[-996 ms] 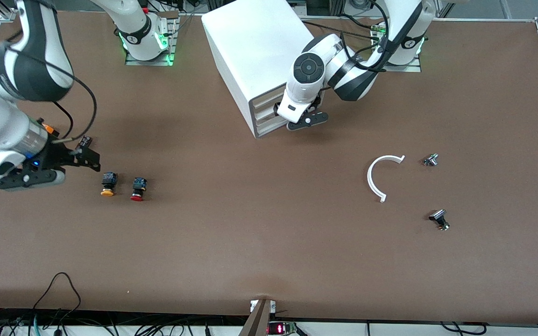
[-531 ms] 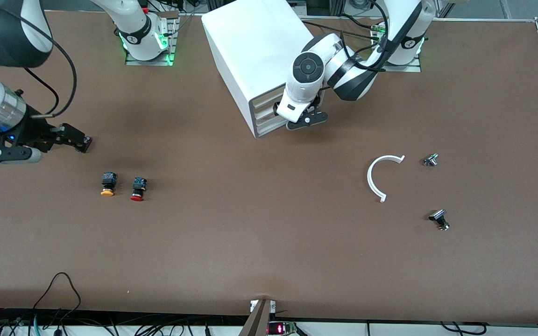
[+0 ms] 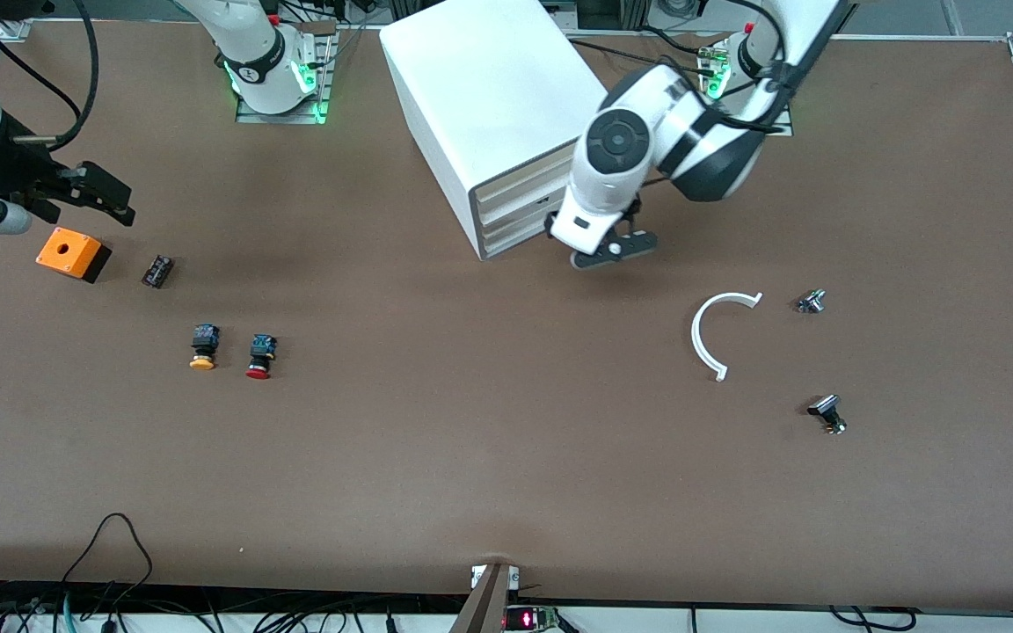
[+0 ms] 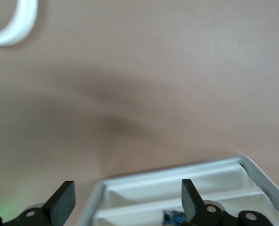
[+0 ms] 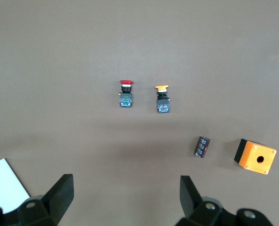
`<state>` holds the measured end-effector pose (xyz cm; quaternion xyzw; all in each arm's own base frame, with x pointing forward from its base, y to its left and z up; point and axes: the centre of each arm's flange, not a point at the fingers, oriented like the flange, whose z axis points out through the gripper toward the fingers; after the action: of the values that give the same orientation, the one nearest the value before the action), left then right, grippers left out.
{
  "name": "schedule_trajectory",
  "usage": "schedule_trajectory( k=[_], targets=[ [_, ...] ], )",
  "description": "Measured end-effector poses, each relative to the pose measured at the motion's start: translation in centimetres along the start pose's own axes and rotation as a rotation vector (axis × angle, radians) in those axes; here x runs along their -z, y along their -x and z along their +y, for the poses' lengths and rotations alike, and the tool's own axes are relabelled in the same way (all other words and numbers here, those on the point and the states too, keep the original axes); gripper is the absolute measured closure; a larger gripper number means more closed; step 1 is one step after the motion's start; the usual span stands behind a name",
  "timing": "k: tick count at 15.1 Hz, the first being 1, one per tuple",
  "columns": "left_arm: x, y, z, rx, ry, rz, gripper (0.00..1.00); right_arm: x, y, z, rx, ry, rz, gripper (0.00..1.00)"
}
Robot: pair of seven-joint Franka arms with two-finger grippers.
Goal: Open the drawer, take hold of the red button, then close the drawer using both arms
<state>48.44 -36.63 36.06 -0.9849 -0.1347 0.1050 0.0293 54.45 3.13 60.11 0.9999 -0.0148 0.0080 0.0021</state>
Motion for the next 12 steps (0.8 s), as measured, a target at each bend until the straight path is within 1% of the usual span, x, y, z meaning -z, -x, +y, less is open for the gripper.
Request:
schedule_trajectory(
  k=[5, 9, 12],
  targets=[
    [7.0, -7.2, -6.8, -0.126, -0.057, 0.031, 0.00, 0.7, 0.3, -0.3, 0.006, 0.000, 0.012, 0.00],
    [12.5, -11.8, -13.5, -0.253, -0.035, 0.049, 0.00, 1.6, 0.2, -0.5, 0.011, -0.002, 0.030, 0.00],
    [16.7, -13.6, -18.2, -0.356, -0.022, 0.100, 0.00, 1.7, 0.2, -0.4, 0.009, -0.002, 0.031, 0.00]
  ],
)
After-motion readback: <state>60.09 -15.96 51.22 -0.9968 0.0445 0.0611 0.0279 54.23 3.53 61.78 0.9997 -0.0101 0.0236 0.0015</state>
